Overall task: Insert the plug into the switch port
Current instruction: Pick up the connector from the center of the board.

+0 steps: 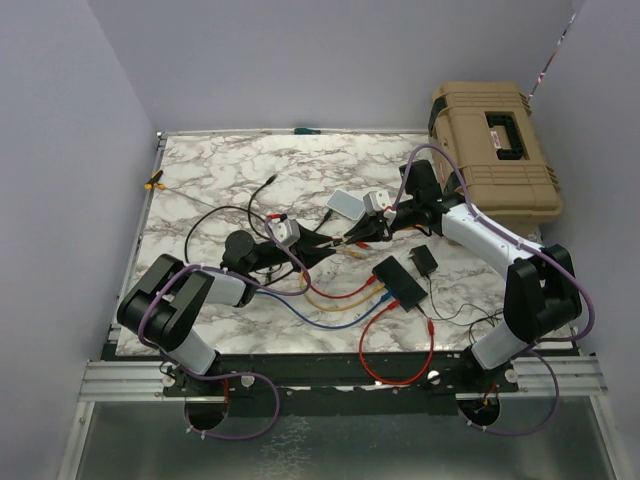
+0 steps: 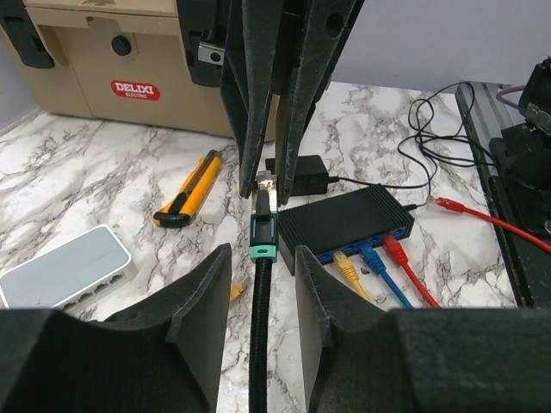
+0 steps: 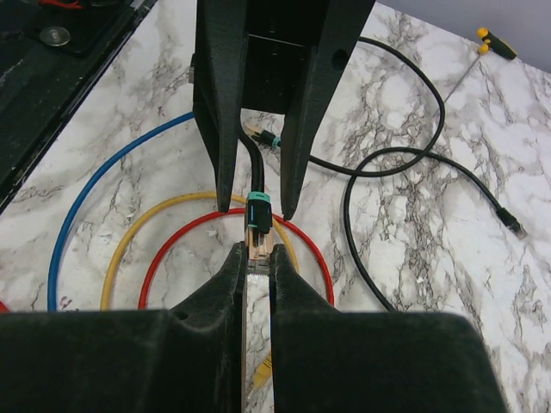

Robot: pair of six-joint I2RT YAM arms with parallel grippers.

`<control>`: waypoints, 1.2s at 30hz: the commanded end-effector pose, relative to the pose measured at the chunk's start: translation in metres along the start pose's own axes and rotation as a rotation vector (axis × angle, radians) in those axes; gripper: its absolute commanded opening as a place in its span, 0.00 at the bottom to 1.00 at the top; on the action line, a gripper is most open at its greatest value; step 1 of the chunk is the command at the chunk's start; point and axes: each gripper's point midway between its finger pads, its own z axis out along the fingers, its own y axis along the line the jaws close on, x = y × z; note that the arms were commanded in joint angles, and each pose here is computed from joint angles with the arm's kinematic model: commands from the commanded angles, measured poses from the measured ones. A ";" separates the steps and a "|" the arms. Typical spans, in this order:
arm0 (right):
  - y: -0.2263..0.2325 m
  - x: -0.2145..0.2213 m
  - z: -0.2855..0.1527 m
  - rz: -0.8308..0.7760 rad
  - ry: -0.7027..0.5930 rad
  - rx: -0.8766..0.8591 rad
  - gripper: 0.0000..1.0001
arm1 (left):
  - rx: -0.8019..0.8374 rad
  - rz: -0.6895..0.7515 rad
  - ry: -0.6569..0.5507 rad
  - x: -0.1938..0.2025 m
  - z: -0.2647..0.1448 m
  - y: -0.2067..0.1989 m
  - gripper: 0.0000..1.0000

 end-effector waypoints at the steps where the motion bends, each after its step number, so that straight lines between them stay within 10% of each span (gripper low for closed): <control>1: 0.002 -0.007 0.003 -0.010 -0.044 -0.027 0.01 | 0.018 0.038 -0.021 -0.007 0.005 0.000 0.36; 17: -0.009 0.011 0.002 0.033 0.022 0.032 0.03 | 0.032 0.004 -0.013 -0.002 0.011 -0.001 0.00; 36: -0.092 0.042 -0.038 0.296 0.015 0.540 0.65 | -0.362 -0.138 0.067 0.055 0.004 0.072 0.00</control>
